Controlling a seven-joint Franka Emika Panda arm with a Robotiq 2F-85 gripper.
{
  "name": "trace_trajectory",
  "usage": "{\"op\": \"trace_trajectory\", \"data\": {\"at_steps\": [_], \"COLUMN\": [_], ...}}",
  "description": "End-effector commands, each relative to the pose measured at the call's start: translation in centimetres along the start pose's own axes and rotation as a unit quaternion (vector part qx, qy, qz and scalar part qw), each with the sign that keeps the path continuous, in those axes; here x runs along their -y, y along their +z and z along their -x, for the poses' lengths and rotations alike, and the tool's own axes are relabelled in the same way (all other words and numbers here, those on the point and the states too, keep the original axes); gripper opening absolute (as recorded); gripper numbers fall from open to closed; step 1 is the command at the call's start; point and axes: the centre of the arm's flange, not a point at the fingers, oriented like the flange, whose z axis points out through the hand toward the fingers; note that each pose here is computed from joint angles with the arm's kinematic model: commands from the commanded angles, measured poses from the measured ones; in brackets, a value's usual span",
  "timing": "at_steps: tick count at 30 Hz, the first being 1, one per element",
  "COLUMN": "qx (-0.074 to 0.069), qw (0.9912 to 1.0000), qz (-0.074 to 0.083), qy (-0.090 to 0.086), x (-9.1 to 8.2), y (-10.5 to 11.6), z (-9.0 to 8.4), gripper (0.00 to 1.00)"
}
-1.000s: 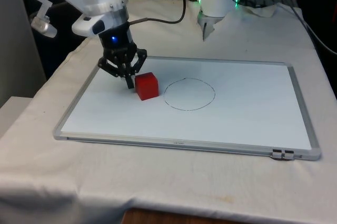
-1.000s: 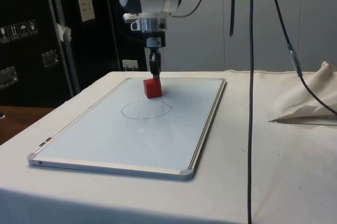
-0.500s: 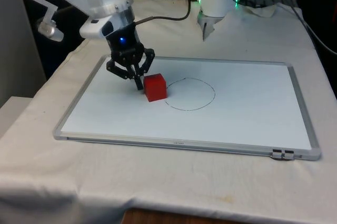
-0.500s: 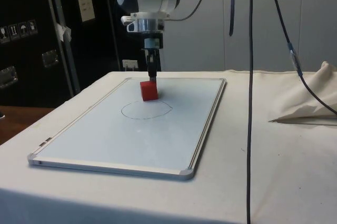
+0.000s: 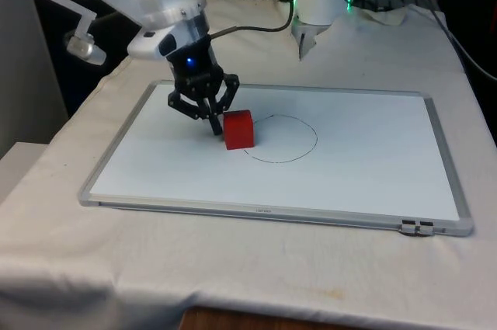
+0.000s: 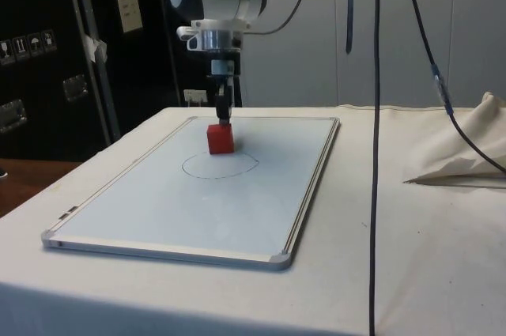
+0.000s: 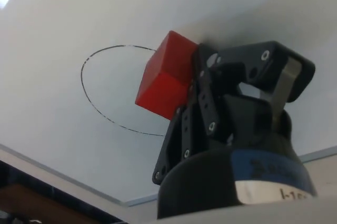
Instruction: Push the cube into the marked area.
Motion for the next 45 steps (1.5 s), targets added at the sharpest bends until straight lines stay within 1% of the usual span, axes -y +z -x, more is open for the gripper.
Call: {"op": "trace_trajectory", "data": {"at_steps": [1,2,4,5,6,10,11,13,14,15,19,20,21,22,23,24,30,31,32,34,36,37,40,41,42,43,45], "qx": [-0.003,-0.002,-0.002,0.002,-0.001,0.0,0.001,0.002,0.004,0.002,0.004,0.004,0.004,0.004,0.007,0.005,0.007,0.007,0.006,0.003,0.002,-0.002,-0.007,-0.009,-0.011,-0.01,-0.015], "qw": [0.99999,0.99999,0.99999,0.99999,0.99998,0.99995,0.99994,0.99991,0.99989,0.9999,0.99979,0.99979,0.99974,0.9997,0.99961,0.99968,0.99959,0.99952,0.99959,0.99956,0.99954,0.99944,0.9992,0.99911,0.9991,0.99899,0.99861], "qz": [0.001,-0.001,-0.001,-0.004,-0.003,-0.007,-0.01,-0.012,-0.014,-0.013,-0.02,-0.02,-0.022,-0.024,-0.027,-0.025,-0.028,-0.03,-0.027,-0.028,-0.028,-0.027,-0.028,-0.028,-0.031,-0.028,-0.029], "qy": [0.003,0.004,0.004,0.003,0.006,0.006,0.005,0.005,0.004,0.005,0.004,0.004,0.004,0.004,0.003,0.004,0.002,0.0,0.004,0.01,0.013,0.019,0.028,0.03,0.027,0.033,0.042], "x": [0.4,0.8,0.9,0.9,1.4,2.4,2.9,3.5,2.9,3.7,5.1,5.1,5.6,5.8,5.4,6.0,6.5,6.4,6.6,6.8,6.8,6.8,6.9,7.0,6.9,7.0,7.2], "y": [0.1,0.3,0.3,0.5,0.5,0.8,1.0,1.1,1.1,1.2,1.6,1.6,1.7,1.8,1.8,1.9,2.0,2.1,1.8,1.2,0.9,0.4,-0.5,-0.8,-0.7,-1.1,-1.9], "z": [-0.1,-0.3,-0.4,-0.5,-0.6,-1.0,-1.2,-1.3,-1.3,-1.3,-1.6,-1.6,-1.7,-1.7,-1.7,-1.8,-2.4,-2.3,-2.5,-2.7,-2.7,-2.7,-2.9,-2.9,-3.0,-2.9,-3.1], "gripper": [0.0,0.0,0.0,0.0,0.0,0.0,0.0,0.0,0.0,0.0,0.0,0.0,0.0,0.0,0.0,0.0,0.0,0.0,0.0,0.0,0.0,0.0,0.0,0.0,0.0,0.0,0.0]}}
